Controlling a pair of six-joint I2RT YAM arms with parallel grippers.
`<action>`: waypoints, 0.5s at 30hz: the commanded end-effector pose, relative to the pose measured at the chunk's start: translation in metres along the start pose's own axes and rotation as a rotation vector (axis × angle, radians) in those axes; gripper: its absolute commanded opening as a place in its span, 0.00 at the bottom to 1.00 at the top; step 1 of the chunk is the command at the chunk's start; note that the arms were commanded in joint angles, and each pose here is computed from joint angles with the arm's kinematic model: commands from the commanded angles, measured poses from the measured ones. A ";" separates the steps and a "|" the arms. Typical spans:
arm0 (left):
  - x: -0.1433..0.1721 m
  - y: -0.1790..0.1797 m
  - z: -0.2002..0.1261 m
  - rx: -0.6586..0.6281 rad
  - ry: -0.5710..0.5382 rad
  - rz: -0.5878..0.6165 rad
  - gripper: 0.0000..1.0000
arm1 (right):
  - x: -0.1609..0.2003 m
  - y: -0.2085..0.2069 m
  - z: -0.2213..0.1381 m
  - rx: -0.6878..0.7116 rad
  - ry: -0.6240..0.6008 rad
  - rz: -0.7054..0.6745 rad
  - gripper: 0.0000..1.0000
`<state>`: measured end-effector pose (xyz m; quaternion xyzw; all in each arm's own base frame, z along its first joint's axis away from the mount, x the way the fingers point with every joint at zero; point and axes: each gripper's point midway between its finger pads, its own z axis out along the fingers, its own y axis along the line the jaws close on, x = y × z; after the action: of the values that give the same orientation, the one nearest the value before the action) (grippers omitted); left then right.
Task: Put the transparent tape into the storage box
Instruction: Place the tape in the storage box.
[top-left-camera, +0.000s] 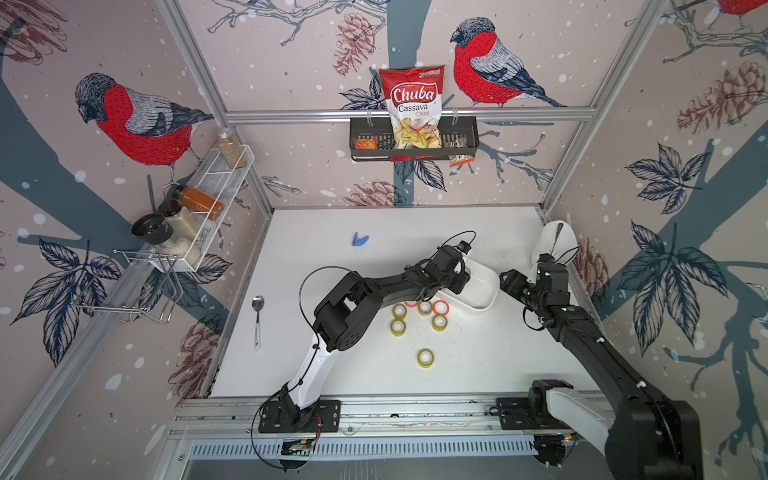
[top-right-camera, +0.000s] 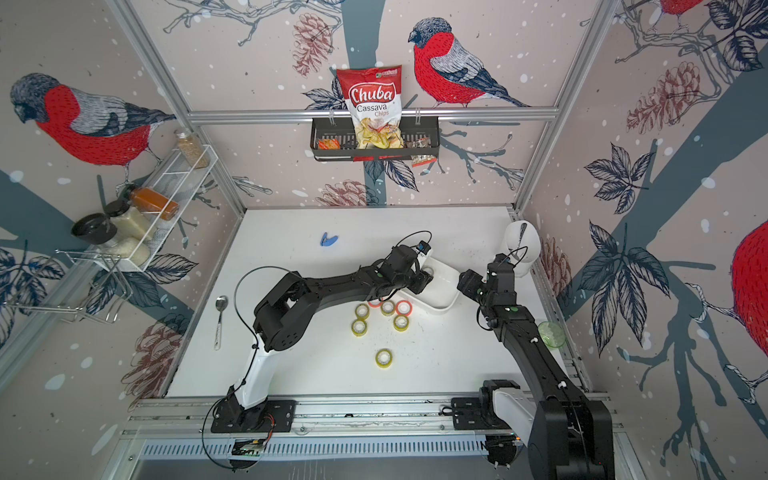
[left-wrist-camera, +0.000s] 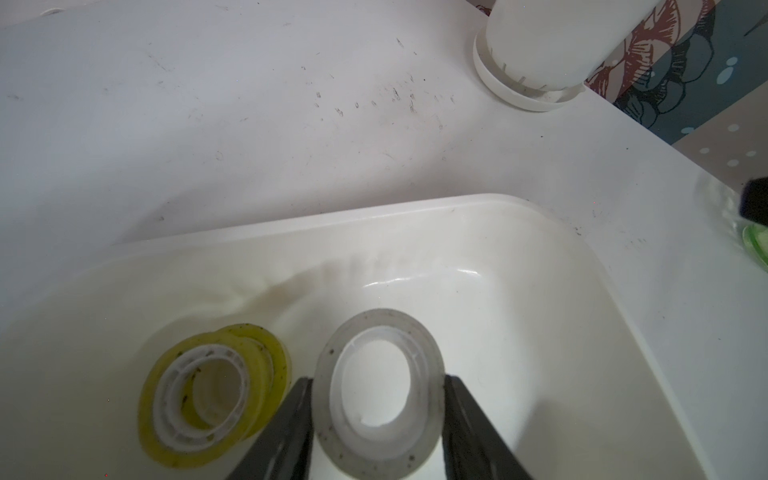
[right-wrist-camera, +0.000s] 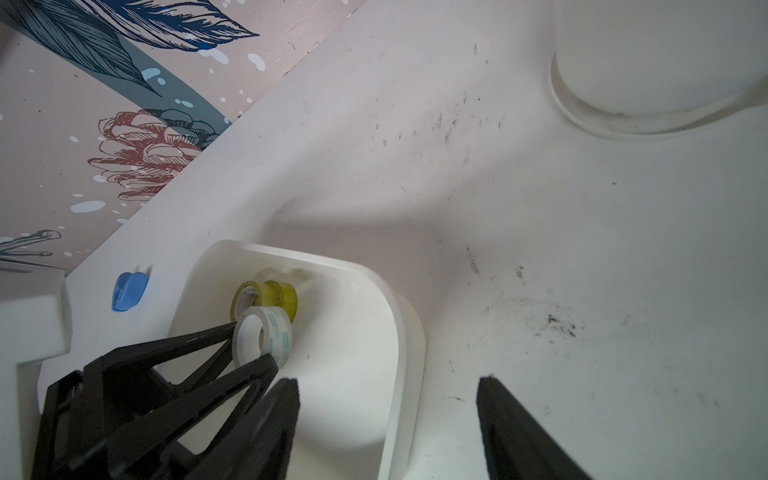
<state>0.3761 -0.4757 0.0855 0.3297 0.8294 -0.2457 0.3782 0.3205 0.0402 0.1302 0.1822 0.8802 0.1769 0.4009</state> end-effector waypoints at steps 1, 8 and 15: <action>-0.001 0.002 0.005 -0.009 0.013 0.012 0.49 | -0.001 0.002 0.000 -0.013 -0.005 0.014 0.73; 0.007 0.009 0.020 -0.033 0.050 0.011 0.49 | -0.002 0.002 -0.001 -0.018 -0.007 0.015 0.73; 0.016 0.018 0.030 -0.054 0.080 0.003 0.51 | -0.002 0.002 -0.001 -0.022 -0.007 0.017 0.73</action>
<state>0.3915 -0.4806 0.0529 0.3306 0.8476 -0.2177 0.3535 0.3193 0.0399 0.1298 0.1837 0.8795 0.1819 0.3995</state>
